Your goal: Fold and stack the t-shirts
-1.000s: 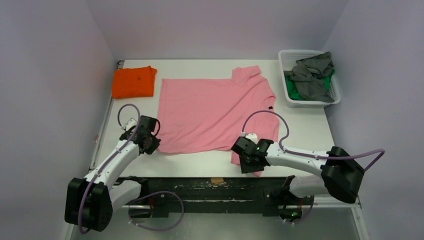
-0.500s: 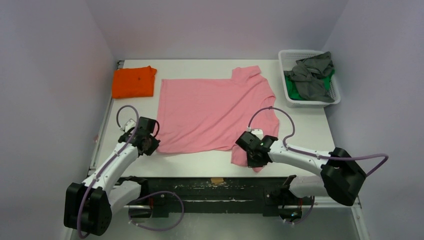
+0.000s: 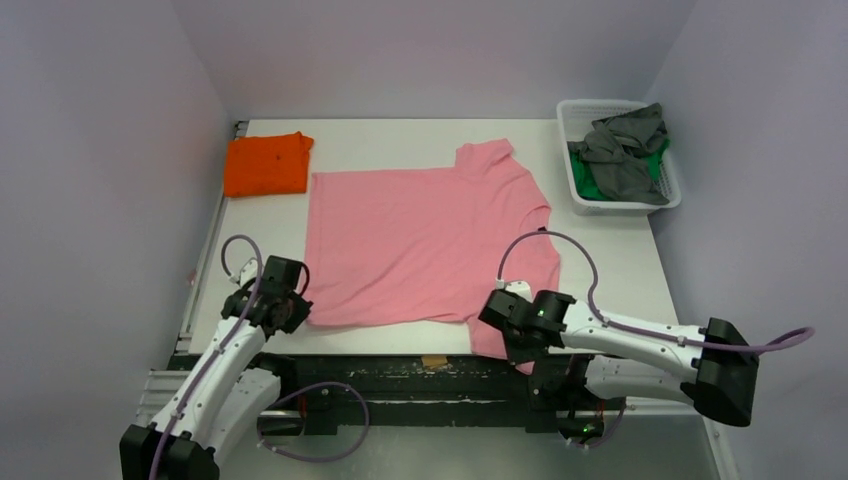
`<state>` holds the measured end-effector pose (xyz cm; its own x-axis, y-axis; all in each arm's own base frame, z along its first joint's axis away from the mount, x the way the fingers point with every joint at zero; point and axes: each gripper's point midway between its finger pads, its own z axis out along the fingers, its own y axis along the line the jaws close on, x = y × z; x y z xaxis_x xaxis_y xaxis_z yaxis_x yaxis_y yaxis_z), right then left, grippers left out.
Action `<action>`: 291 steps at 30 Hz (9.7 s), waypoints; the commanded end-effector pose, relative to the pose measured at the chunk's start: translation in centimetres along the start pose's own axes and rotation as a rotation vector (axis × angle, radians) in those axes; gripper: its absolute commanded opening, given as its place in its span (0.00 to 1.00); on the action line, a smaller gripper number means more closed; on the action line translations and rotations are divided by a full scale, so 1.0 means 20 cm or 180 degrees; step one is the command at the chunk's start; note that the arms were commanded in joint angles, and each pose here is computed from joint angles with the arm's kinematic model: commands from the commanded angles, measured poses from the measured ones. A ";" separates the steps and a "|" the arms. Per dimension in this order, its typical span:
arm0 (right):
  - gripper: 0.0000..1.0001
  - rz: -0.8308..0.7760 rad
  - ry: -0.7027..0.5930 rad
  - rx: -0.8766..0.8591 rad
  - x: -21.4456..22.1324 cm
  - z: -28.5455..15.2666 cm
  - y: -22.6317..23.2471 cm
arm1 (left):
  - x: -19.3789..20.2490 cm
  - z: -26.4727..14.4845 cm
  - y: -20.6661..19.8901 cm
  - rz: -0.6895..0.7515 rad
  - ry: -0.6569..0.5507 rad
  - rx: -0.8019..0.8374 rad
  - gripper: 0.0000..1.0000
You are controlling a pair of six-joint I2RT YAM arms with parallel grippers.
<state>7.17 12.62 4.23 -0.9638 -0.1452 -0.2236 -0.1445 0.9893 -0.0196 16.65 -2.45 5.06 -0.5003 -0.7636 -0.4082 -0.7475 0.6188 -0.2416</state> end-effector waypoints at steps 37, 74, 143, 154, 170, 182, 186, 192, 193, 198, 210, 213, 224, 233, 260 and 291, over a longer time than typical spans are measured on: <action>0.00 0.0588 -0.1383 0.0206 -1.36 -0.33 -0.20 | -0.31 0.04 -0.47 -0.0282 0.0236 -0.0061 0.00; 0.98 0.0832 -0.1359 -0.0885 -1.48 0.08 -0.10 | -0.20 0.03 -0.92 0.0563 0.0603 0.1147 1.00; 0.99 0.1394 -0.1759 -0.0381 -1.33 -0.19 -0.36 | -0.38 -0.02 -1.00 0.0885 -0.0223 0.0552 1.00; 0.99 0.1206 -0.1740 -0.0326 -1.37 -0.16 -0.36 | -0.64 0.57 -1.30 0.0923 0.0343 0.0770 1.00; 0.98 0.1156 -0.1877 -0.0336 -1.34 -0.24 -0.37 | -0.59 0.58 -1.23 0.1542 0.0831 0.0567 0.99; 0.97 0.1038 -0.1781 -0.0463 -1.33 -0.17 -0.33 | -0.54 0.56 -1.15 0.1780 0.1131 0.0402 0.98; 0.97 0.1066 -0.1580 -0.0527 -1.24 -0.05 -0.30 | -0.55 0.55 -1.19 0.1701 0.1060 0.0488 0.98; 0.96 0.1288 -0.1067 -0.0395 -1.08 0.20 -0.30 | -0.55 0.54 -1.18 0.1578 0.1052 0.0440 0.98; 0.96 0.1372 -0.0992 -0.0391 -1.06 0.23 -0.30 | -0.55 0.54 -1.19 0.1556 0.1050 0.0449 0.98; 0.96 0.1478 -0.0690 -0.0235 -0.98 0.37 -0.31 | -0.55 0.54 -1.20 0.1440 0.1029 0.0493 0.98; 0.97 0.1887 -0.0301 0.0355 -0.90 0.46 -0.64 | -0.54 0.51 -1.22 0.1237 0.1012 0.0417 0.98; 0.97 0.1907 -0.0272 0.0363 -0.90 0.47 -0.66 | -0.51 0.52 -1.24 0.1217 0.1000 0.0387 0.98; 0.97 0.2052 -0.0312 0.0399 -0.86 0.43 -0.72 | -0.39 0.53 -1.32 0.1194 0.1081 0.0350 0.92; 0.97 0.2013 -0.0443 0.0275 -0.89 0.37 -0.70 | -0.31 0.60 -1.31 0.1200 0.1170 0.0222 0.81; 0.96 0.1587 -0.1624 -0.0040 -1.60 -0.06 -0.74 | -0.37 0.52 -1.28 0.1292 0.0740 0.0029 0.00; 0.30 0.1388 -0.1136 0.0796 -2.13 0.53 -0.86 | -0.35 0.46 -1.26 0.1324 0.0606 0.0170 0.00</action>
<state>54.77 2.51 2.81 -0.7682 0.2614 -0.5844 0.3449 0.9380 -0.0339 42.29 -10.99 3.30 -0.8499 -0.4659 -0.2461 -0.4548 0.8845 -0.1036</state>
